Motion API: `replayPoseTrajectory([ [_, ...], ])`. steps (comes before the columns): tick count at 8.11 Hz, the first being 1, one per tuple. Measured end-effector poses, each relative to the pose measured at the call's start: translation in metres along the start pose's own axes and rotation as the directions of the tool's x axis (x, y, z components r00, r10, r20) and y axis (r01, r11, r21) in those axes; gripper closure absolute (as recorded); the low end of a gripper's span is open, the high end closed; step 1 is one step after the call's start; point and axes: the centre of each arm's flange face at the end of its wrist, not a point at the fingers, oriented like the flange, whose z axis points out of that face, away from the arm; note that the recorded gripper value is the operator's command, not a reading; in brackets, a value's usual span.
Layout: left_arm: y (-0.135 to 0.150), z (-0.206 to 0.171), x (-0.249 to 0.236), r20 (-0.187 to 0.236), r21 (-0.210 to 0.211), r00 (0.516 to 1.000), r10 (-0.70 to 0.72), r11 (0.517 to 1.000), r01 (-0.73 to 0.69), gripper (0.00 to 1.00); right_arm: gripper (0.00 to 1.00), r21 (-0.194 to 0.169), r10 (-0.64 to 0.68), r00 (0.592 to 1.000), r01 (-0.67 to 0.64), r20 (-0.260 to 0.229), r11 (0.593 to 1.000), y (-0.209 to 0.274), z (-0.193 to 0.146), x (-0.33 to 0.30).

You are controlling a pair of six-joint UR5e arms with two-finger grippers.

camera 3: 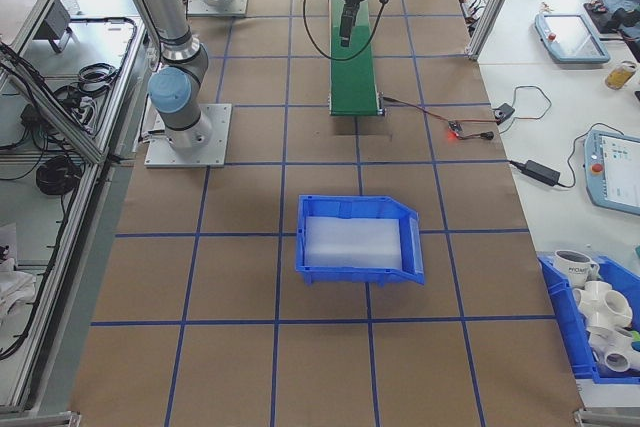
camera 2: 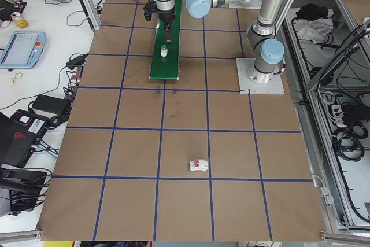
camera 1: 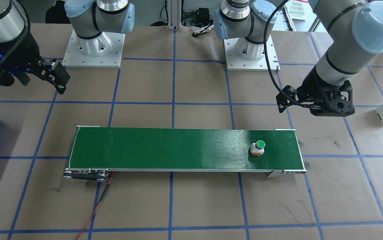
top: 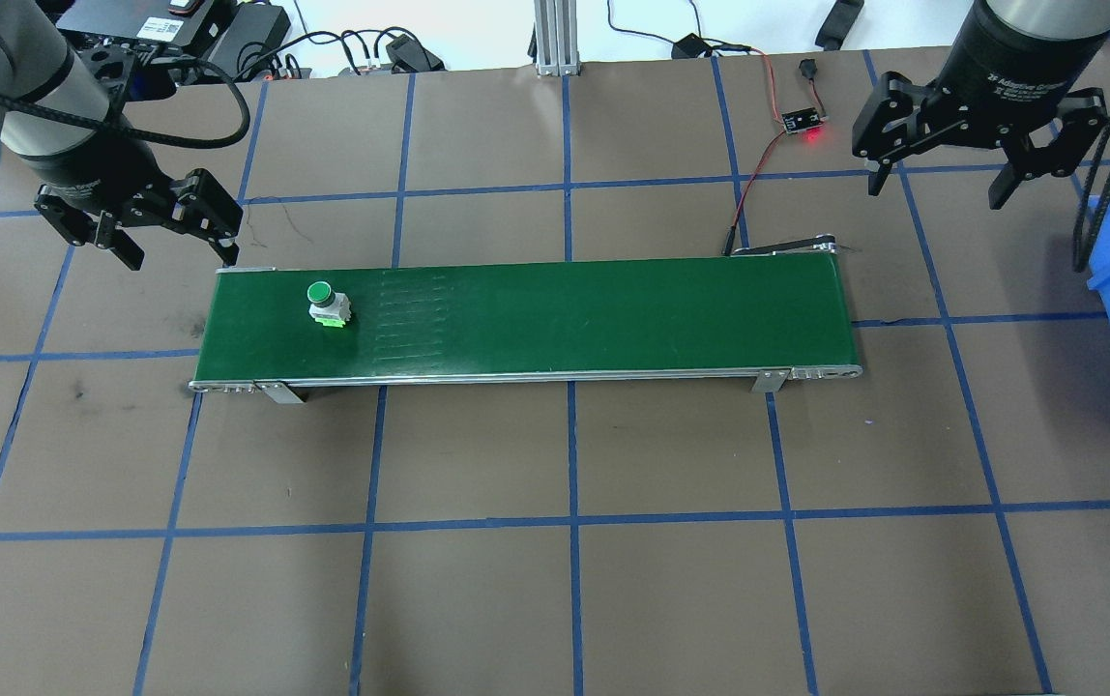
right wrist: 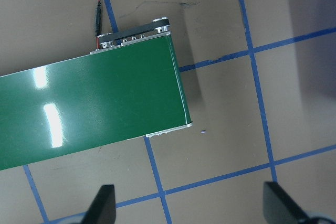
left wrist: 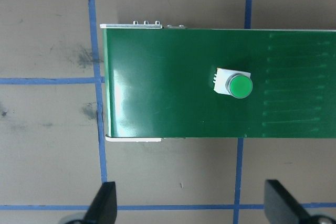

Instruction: Move button from left to right

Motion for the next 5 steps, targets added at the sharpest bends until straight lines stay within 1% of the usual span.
replayPoseTrajectory([
  [2, 0.005, -0.018, 0.0, 0.004, 0.026, 1.0, -0.022, 0.999, 0.022, 0.0, 0.0, 0.002, -0.005, 1.0, 0.005, 0.01, 1.0, -0.001, 0.001, -0.002],
  [3, 0.007, -0.021, -0.001, 0.006, 0.034, 1.0, -0.028, 0.999, 0.027, 0.0, 0.0, 0.0, -0.008, 1.0, 0.008, 0.024, 1.0, -0.002, 0.003, -0.004],
  [5, 0.008, -0.025, -0.003, 0.009, 0.042, 0.999, -0.033, 0.999, 0.033, 0.0, 0.0, -0.025, -0.055, 0.996, 0.057, 0.063, 0.998, -0.007, 0.014, -0.013],
])
